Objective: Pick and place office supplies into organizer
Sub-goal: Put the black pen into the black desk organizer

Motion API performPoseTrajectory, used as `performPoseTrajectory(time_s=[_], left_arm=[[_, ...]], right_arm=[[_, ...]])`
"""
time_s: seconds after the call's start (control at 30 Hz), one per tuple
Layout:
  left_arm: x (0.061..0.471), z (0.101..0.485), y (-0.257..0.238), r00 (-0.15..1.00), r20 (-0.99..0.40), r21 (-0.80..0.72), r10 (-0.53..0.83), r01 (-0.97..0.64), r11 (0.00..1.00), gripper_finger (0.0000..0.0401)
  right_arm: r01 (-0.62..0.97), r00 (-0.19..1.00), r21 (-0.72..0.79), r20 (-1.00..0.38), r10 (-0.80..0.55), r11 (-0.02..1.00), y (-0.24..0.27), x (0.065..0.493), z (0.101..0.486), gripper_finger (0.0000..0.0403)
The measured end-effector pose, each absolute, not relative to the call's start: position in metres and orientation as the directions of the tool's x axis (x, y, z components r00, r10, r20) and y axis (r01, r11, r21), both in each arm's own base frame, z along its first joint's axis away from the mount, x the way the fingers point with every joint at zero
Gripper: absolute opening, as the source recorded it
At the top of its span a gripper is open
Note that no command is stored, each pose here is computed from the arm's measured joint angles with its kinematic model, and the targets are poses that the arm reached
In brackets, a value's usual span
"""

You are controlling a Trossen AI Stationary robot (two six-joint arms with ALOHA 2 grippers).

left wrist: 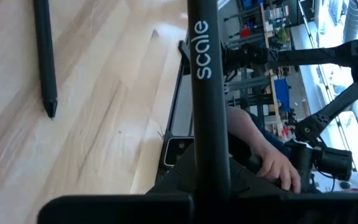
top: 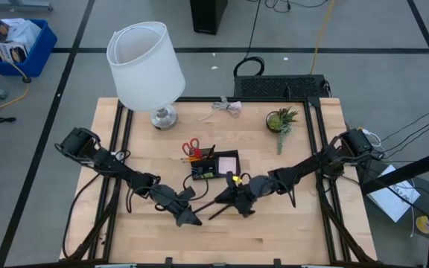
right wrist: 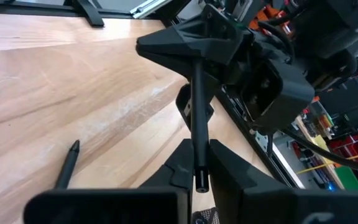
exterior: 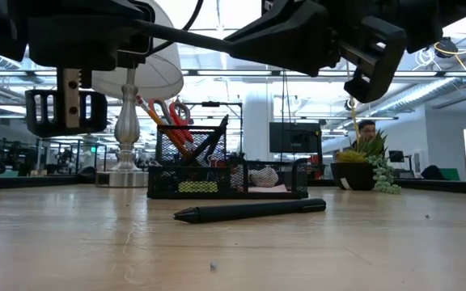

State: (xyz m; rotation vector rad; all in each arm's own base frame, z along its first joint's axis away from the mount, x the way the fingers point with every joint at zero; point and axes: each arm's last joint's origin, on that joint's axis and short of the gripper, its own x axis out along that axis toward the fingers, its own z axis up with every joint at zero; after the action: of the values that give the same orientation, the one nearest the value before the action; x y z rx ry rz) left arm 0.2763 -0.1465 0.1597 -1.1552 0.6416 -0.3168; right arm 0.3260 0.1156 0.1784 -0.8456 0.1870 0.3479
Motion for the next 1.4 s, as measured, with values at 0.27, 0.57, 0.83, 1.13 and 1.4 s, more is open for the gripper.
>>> performPoseTrajectory(time_s=[0.27, 0.57, 0.83, 1.13, 1.4], left_arm=[[0.276, 0.159, -0.147, 0.775, -0.312, -0.909, -0.549, -0.076, 0.41, 0.0043], [0.277, 0.159, -0.146, 0.78, -0.309, -0.908, -0.544, -0.072, 0.412, 0.0144], [0.279, 0.16, -0.142, 0.788, -0.307, -0.908, -0.533, -0.075, 0.413, 0.015], [0.28, 0.16, -0.14, 0.79, -0.304, -0.91, -0.533, -0.076, 0.407, 0.0079], [0.28, 0.16, -0.14, 0.791, -0.302, -0.905, -0.532, -0.063, 0.421, 0.0036]], right_arm=[[-0.408, 0.913, -0.684, -0.317, 0.257, 0.605, 0.128, 0.321, 0.176, 0.0023], [-0.422, 0.906, -0.676, -0.311, 0.286, 0.603, 0.134, 0.318, 0.177, 0.0024], [-0.439, 0.899, -0.658, -0.314, 0.306, 0.612, 0.135, 0.318, 0.177, 0.0027], [-0.438, 0.899, -0.656, -0.316, 0.304, 0.614, 0.135, 0.318, 0.176, 0.0028], [-0.437, 0.899, -0.655, -0.315, 0.303, 0.616, 0.134, 0.318, 0.176, 0.0032]])
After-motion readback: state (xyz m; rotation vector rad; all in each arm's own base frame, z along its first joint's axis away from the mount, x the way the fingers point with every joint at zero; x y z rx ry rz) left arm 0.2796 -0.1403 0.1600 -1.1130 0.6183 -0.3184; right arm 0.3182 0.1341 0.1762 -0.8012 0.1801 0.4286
